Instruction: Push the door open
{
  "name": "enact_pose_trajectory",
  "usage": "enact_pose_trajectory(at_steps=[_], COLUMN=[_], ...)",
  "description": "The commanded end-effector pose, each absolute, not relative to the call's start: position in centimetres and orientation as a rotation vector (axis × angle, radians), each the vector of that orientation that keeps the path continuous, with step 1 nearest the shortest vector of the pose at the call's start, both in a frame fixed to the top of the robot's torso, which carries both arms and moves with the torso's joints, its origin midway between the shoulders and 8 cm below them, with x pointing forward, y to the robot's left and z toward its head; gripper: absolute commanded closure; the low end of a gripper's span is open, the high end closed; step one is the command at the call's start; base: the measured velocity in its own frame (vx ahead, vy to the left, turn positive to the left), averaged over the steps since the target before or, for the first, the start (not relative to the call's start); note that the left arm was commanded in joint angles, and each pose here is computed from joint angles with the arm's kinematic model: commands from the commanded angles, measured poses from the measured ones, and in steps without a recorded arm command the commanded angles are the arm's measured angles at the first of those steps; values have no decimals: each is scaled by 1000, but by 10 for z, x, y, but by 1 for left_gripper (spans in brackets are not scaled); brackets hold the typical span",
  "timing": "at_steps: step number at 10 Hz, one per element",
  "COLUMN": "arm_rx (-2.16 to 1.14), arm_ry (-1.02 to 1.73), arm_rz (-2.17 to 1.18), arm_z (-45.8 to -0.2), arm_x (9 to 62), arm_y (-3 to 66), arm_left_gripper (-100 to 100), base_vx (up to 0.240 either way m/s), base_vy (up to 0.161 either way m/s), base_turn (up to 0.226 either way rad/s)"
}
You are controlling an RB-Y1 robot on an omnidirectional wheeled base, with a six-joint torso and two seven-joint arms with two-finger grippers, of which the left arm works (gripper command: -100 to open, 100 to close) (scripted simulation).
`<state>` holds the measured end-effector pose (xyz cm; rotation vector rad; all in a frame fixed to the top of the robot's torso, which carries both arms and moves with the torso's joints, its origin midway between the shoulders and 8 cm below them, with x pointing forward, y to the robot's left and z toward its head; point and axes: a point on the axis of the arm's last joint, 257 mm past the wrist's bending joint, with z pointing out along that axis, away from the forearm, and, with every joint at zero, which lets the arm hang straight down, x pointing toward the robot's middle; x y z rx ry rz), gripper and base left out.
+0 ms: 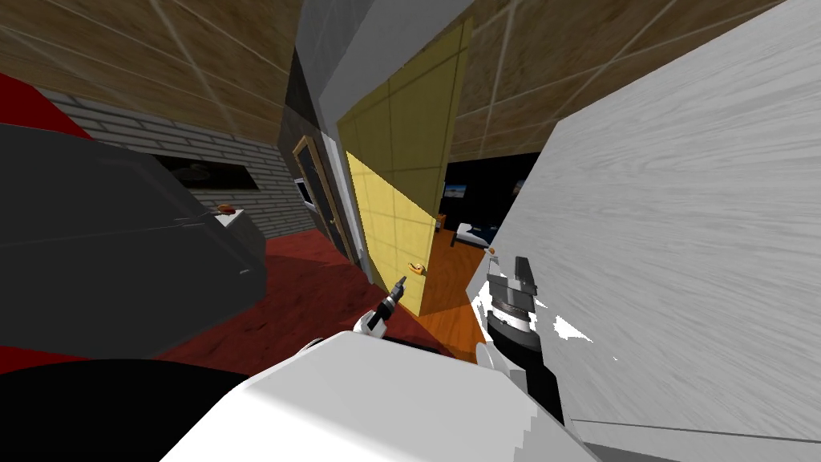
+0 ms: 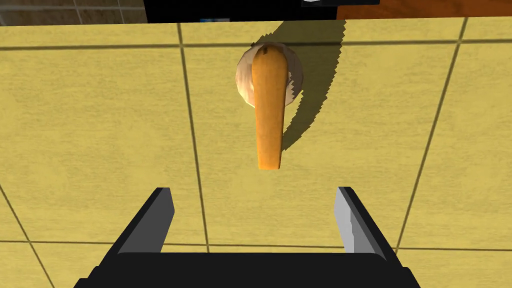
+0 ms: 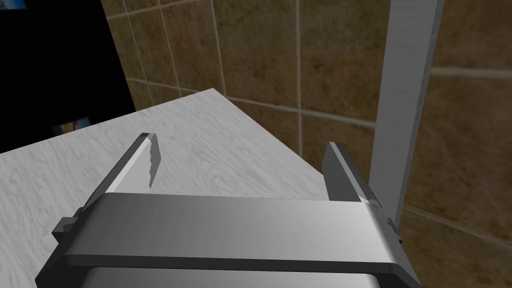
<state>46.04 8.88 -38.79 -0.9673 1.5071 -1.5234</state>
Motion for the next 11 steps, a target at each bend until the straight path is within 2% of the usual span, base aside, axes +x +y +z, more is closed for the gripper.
enact_pose_trajectory(at_steps=[1, 8, 9, 11], arm_rx=[-971, -986, -986, -986], arm_ry=[1503, 1490, 1490, 1490], arm_rz=[-1519, -1513, -1513, -1513], arm_z=[-389, -391, -391, -391], arm_x=[460, 457, 457, 457], arm_y=[90, 91, 91, 91], arm_left_gripper=[-100, -100, 100, 100], base_vx=[210, 170, -9, -25], base_vy=[-104, -74, 2, 11], base_turn=[-29, -25, 1, -4])
